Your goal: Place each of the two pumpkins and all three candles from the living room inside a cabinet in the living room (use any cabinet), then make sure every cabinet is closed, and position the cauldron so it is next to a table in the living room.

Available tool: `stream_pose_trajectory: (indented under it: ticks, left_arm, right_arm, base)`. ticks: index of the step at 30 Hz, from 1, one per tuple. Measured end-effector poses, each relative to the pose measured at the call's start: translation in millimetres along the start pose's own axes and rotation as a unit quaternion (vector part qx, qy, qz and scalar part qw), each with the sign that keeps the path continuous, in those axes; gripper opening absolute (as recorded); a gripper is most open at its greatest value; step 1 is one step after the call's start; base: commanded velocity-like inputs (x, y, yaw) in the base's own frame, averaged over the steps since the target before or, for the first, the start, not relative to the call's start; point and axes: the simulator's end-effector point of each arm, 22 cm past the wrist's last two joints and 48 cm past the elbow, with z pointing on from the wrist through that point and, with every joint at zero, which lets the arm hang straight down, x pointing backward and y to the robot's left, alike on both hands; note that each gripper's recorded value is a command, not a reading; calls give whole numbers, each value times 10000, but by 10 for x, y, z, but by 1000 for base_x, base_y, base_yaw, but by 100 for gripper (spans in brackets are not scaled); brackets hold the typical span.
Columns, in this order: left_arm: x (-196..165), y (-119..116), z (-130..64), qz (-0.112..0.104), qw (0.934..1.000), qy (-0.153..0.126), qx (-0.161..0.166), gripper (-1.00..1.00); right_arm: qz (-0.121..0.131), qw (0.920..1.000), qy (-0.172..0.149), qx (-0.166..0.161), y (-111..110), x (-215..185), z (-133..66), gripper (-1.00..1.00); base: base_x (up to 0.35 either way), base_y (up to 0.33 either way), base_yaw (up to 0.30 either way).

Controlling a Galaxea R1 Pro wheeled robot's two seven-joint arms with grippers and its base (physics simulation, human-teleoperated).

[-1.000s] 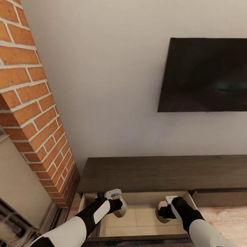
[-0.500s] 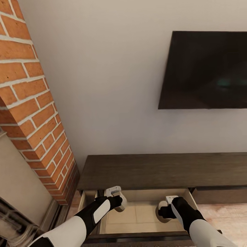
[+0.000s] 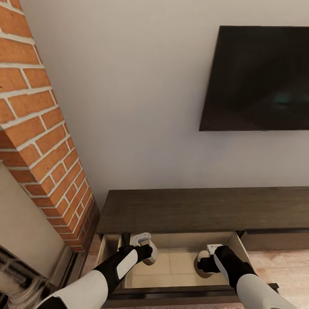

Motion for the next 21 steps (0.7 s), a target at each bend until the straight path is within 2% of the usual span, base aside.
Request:
stream_pose_trajectory:
  ticks: [7,15,21]
  left_arm:
    - [83,63,137,-12,10000,47,-19,-100]
    - [178,136,294,-33,9999,98,-36,-100]
    - [258,186,415,-51,9999,139,-46,-100]
  right_arm:
    - [2,10000,-7,21,0,-40,118,-100]
    - [-23,9999,-66,-109,205,-122,251,-100]
    - [-46,9999,-83,-128,258,-122,371,-100]
  base:
    - [0,0,0]
    - [0,0,0]
    - [0,0,0]
